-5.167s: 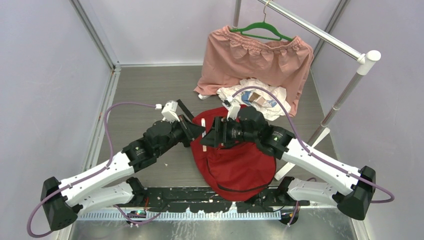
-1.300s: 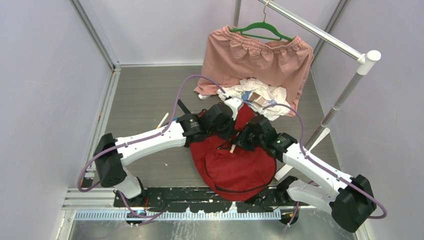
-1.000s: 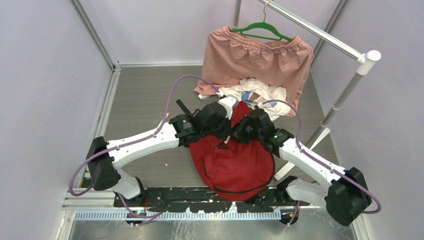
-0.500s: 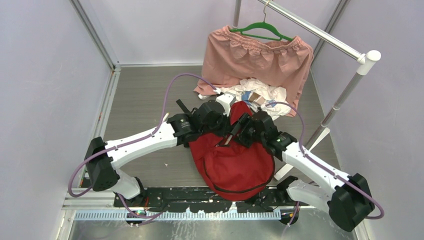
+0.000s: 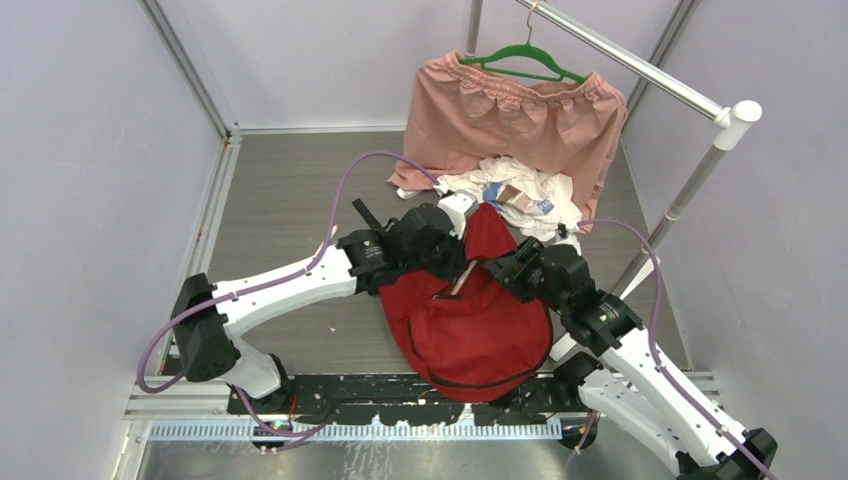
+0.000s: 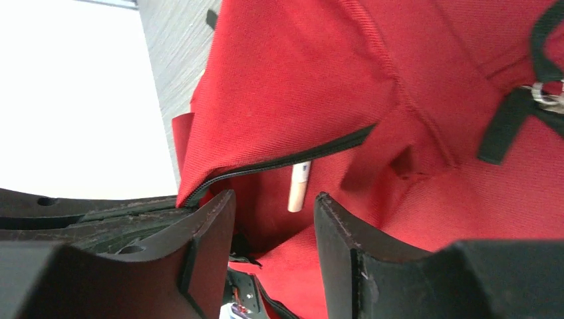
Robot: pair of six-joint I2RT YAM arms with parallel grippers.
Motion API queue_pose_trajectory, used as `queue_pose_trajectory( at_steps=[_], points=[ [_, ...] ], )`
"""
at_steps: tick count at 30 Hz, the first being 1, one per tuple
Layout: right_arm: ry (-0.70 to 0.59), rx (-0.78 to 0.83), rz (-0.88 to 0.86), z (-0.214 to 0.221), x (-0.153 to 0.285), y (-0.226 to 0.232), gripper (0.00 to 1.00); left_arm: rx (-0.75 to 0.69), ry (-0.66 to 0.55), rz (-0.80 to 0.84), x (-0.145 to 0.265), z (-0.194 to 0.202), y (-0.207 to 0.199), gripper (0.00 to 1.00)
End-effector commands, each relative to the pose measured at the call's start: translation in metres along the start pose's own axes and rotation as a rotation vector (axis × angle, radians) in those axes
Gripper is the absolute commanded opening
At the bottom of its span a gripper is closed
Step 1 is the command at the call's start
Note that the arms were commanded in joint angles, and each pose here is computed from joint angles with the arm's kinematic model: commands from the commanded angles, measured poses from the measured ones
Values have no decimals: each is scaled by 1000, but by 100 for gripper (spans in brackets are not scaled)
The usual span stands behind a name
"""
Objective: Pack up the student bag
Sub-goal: Place the stationery in the student bag, then pick up the stationery from the center of the board.
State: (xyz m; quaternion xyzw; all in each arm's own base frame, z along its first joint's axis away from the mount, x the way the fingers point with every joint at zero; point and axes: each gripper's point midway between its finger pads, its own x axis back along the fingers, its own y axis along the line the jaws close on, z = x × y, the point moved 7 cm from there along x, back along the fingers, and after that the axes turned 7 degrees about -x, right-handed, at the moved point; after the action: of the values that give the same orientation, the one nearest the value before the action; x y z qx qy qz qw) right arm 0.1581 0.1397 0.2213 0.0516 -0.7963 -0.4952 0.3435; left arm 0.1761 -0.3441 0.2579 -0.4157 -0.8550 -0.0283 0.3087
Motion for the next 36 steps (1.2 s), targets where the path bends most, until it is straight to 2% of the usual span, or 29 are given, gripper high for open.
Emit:
queue_pose_trajectory(
  at_steps=[1, 5, 7, 14, 18, 22, 29, 32, 36],
  points=[
    [-111, 32, 65, -13, 13, -11, 52, -17, -34, 101, 11, -13, -17, 8],
    [-220, 82, 139, -26, 34, -21, 54, -18, 7, -24, 20, -5, 2, 48],
    [-274, 109, 162, -34, 45, -24, 57, 14, 25, -99, 25, -1, 22, 58],
    [-400, 173, 212, -51, 75, -27, 62, 296, 84, -402, 52, 28, 138, 62],
    [-399, 180, 220, -51, 76, -28, 63, 384, 57, -539, 65, 44, 188, 72],
    [-366, 170, 208, -47, 69, -26, 63, 472, 129, -645, 65, 67, 231, 72],
    [-328, 168, 204, -44, 64, -22, 63, 583, 241, -642, 27, 71, 268, 65],
    [-330, 163, 204, -44, 69, -23, 63, 614, 302, -719, 14, 75, 282, 65],
    [-342, 153, 215, -44, 77, -30, 63, 554, 362, -756, 2, 85, 295, 65]
  ],
)
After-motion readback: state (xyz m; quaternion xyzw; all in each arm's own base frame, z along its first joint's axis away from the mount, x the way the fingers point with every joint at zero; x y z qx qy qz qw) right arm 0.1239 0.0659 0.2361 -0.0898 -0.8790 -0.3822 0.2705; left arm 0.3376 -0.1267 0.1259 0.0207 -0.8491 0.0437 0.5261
